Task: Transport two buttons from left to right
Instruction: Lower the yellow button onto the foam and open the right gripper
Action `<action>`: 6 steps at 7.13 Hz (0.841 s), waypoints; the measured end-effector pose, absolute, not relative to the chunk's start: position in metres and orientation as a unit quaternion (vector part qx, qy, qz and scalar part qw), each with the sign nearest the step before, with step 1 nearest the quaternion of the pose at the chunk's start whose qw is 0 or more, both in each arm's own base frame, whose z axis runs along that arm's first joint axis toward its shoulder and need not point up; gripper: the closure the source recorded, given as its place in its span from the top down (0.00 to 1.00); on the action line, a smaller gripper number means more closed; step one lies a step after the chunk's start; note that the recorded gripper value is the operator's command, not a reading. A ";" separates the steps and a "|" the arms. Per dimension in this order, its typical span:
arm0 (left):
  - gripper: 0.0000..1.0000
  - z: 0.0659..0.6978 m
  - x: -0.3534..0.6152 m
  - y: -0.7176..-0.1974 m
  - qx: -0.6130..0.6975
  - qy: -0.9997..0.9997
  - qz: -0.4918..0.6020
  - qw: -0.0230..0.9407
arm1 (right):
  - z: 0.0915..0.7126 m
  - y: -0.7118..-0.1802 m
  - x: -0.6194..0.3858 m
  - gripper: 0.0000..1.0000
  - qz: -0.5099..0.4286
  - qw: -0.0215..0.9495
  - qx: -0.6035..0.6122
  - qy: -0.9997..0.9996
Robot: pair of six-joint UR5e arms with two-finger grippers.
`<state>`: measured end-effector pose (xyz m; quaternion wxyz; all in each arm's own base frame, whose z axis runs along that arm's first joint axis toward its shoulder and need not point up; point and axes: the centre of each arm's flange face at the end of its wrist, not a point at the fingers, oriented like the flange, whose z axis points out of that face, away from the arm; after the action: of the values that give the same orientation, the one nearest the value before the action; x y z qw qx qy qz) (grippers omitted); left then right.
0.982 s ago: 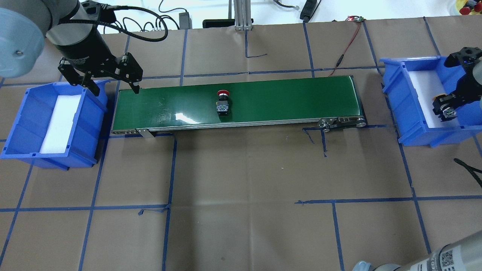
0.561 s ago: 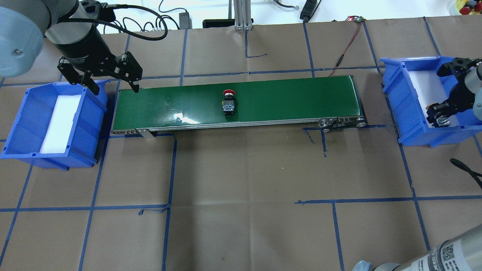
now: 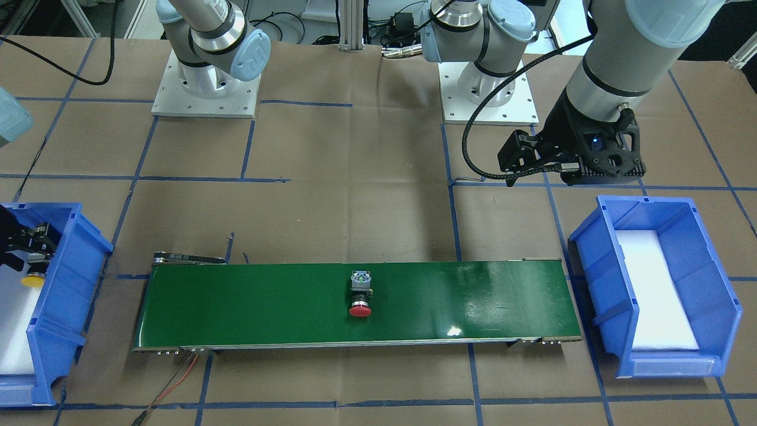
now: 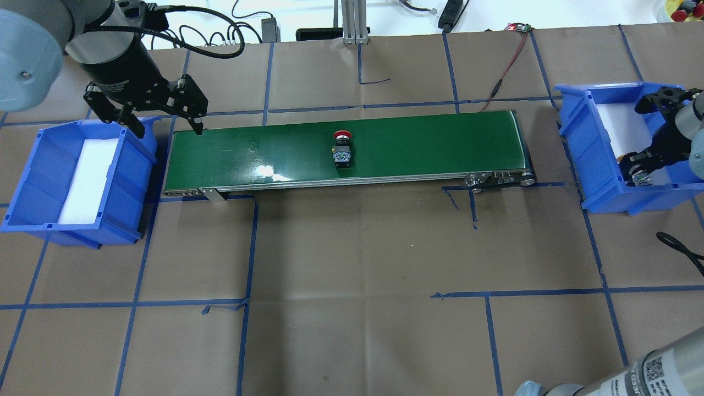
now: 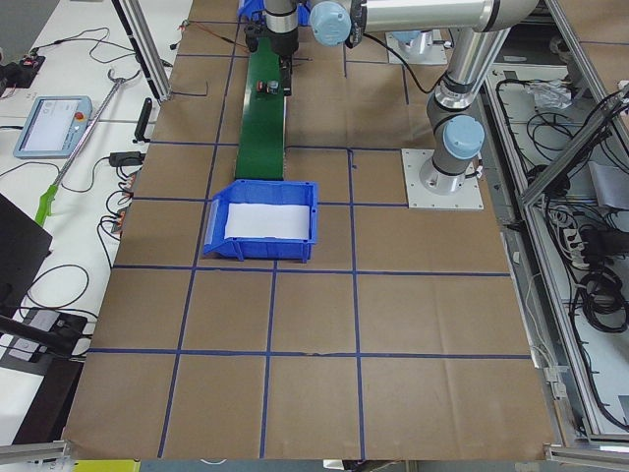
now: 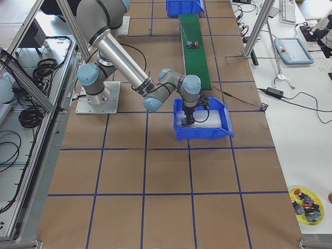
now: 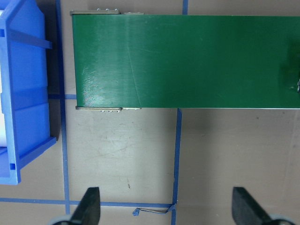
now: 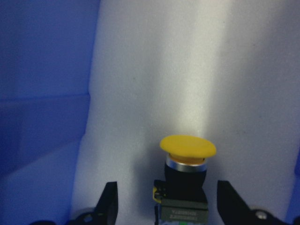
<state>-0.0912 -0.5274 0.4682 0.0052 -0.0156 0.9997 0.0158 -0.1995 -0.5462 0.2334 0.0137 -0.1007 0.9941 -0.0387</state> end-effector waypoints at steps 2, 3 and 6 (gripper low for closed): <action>1.00 0.469 -0.091 -0.527 -0.016 1.000 0.015 0.005 | 0.251 -0.552 -0.202 0.99 -0.055 0.008 -0.099 0.994; 1.00 0.469 -0.091 -0.527 -0.016 1.000 0.016 0.005 | 0.269 -0.555 -0.205 0.99 -0.063 -0.001 -0.098 0.993; 1.00 0.470 -0.091 -0.527 -0.016 1.000 0.015 0.005 | 0.355 -0.555 -0.197 0.99 -0.073 -0.043 -0.062 0.994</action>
<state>-0.0914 -0.5267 0.4697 0.0047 -0.0156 0.9998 0.0149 -0.1965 -0.5546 0.3551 -0.0430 -0.0624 0.9945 -0.0728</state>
